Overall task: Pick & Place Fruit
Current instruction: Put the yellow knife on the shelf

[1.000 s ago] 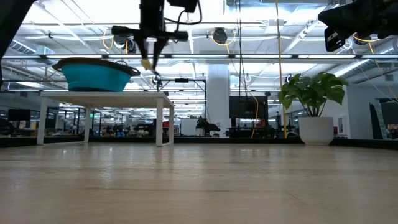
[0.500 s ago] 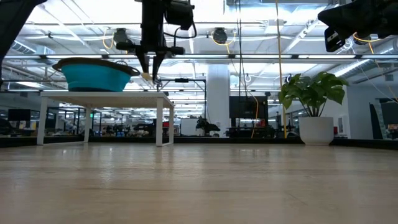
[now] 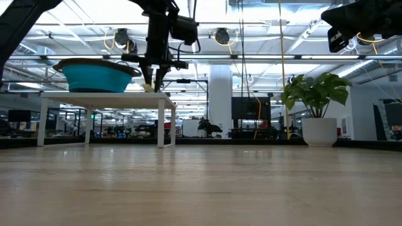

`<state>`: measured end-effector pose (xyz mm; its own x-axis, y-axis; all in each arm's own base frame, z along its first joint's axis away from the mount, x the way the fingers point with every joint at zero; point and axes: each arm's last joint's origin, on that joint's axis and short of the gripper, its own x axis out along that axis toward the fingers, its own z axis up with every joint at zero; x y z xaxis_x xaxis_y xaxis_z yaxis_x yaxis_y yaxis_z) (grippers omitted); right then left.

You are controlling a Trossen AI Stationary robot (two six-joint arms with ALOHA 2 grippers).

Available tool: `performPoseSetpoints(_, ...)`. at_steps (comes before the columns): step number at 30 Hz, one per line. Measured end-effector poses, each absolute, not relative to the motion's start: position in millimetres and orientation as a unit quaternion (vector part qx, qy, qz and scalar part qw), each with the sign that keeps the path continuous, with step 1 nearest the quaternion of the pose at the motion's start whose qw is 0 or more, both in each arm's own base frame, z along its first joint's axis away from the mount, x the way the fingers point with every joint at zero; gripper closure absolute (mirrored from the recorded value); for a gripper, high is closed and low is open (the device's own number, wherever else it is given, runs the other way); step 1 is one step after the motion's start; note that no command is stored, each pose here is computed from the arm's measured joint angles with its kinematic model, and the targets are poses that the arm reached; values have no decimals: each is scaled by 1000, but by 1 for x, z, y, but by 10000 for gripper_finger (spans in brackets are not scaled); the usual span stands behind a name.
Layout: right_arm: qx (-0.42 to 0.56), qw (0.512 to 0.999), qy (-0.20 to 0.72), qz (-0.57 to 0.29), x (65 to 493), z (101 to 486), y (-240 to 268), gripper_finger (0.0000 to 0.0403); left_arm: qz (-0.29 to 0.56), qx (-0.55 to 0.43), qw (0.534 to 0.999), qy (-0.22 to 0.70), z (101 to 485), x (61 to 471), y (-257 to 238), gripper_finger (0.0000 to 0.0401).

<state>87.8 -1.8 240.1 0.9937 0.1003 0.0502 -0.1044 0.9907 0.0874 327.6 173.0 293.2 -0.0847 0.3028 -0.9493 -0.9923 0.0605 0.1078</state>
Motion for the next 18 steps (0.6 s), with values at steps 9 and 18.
performPoseSetpoints(9,45,997,-23,52,88,240,-2,403,570,-383,546,481,279,333,176,339)
performPoseSetpoints(18,45,997,-23,52,88,240,-2,403,572,-391,539,479,278,332,178,338)
